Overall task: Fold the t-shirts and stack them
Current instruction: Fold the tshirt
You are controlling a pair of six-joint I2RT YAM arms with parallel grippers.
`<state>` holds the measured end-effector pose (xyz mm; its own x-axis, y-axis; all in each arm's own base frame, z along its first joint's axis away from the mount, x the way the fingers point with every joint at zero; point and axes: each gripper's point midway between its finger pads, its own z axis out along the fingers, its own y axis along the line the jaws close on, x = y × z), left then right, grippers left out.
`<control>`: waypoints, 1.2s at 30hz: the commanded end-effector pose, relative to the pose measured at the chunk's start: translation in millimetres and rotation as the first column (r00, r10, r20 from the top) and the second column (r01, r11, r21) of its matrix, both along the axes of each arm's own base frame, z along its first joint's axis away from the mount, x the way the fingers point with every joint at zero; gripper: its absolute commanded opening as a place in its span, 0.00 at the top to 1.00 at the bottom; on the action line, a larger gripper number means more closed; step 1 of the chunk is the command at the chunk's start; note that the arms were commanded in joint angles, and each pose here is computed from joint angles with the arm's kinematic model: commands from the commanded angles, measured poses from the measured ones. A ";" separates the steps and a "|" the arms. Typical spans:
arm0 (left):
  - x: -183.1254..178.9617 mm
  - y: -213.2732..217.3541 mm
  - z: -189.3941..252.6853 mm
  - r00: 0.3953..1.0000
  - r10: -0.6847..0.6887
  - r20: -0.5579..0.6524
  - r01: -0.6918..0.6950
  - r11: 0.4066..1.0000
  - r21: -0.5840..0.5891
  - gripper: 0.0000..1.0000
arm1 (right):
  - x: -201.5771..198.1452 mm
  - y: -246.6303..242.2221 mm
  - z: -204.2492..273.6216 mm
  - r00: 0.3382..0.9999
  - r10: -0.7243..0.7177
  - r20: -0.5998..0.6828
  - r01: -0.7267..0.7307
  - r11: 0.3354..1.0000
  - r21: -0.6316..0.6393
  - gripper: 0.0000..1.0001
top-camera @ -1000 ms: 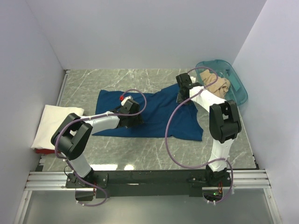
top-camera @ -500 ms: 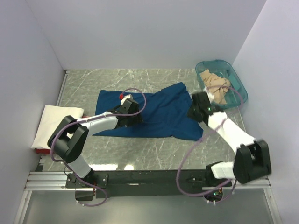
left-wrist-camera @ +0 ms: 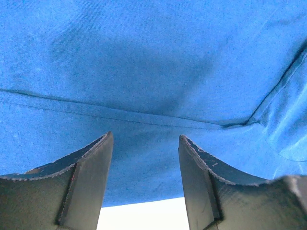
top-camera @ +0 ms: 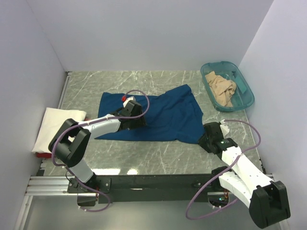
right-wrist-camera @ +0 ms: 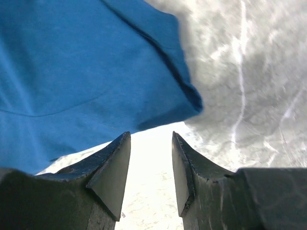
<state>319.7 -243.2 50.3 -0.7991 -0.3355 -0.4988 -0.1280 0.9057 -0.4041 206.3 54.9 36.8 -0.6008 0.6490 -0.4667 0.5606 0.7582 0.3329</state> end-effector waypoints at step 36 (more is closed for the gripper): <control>-5.3 5.0 4.9 1.000 -0.005 0.027 0.005 1.000 -0.022 0.38 | 24.9 -26.1 26.5 0.997 -0.057 0.050 0.062 0.993 -0.099 0.82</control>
